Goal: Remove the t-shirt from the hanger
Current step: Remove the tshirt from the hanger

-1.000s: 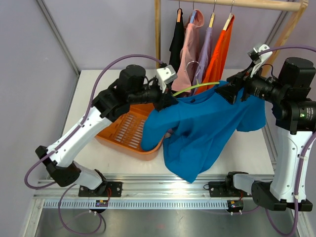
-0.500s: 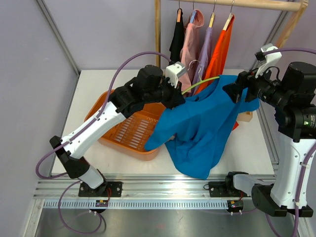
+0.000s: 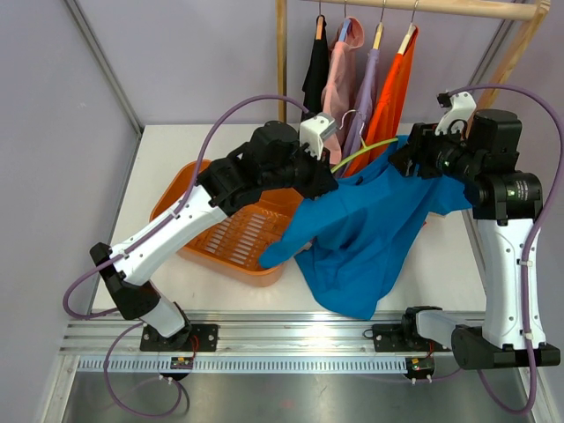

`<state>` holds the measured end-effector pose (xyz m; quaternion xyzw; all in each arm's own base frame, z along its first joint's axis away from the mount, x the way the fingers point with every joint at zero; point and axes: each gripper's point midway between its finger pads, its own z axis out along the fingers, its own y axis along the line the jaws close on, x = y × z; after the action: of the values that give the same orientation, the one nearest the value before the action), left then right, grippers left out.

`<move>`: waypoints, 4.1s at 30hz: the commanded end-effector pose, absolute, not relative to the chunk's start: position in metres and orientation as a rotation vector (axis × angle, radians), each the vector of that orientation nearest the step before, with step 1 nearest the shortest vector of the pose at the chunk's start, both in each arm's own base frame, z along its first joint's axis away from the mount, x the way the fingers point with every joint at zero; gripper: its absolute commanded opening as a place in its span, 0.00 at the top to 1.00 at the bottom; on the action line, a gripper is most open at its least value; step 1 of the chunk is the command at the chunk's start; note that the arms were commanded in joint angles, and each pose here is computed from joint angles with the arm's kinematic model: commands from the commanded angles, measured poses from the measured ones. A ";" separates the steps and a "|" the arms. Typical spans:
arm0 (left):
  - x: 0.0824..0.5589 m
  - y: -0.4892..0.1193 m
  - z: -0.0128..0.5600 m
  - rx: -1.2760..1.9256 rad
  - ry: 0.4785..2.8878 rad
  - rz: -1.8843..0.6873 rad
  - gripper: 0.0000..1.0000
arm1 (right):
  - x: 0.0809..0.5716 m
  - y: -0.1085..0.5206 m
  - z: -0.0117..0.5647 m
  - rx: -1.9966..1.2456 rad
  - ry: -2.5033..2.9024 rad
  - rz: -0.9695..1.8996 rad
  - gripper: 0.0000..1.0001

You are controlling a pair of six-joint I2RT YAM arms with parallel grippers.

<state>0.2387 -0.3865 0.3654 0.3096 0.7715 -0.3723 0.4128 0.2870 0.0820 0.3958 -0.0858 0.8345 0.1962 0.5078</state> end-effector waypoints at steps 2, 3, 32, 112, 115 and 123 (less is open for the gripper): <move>0.233 -0.387 0.449 0.663 1.693 -1.062 1.00 | 0.306 0.077 0.422 -0.123 1.905 0.409 0.41; 0.233 -0.387 0.450 0.660 1.692 -1.063 1.00 | 0.308 0.076 0.420 -0.114 1.909 0.401 0.43; 0.236 -0.384 0.405 0.806 1.754 -0.865 1.00 | 0.235 0.141 0.542 -0.581 1.386 0.679 1.00; 0.225 -0.345 0.459 1.013 1.175 -0.644 0.44 | 0.187 0.167 0.393 -1.160 1.678 0.797 1.00; 0.221 -0.338 0.463 0.932 1.215 -0.702 0.33 | 0.187 0.166 0.396 -1.112 1.665 0.785 1.00; 0.238 -0.297 0.485 0.501 1.465 -0.756 0.08 | 0.205 0.158 0.401 -0.961 1.659 0.684 1.00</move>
<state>0.2308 -0.3279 0.4312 0.3621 0.6290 -0.3031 0.6175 0.1858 0.1606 0.3798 -0.4318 0.7004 0.3094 0.4767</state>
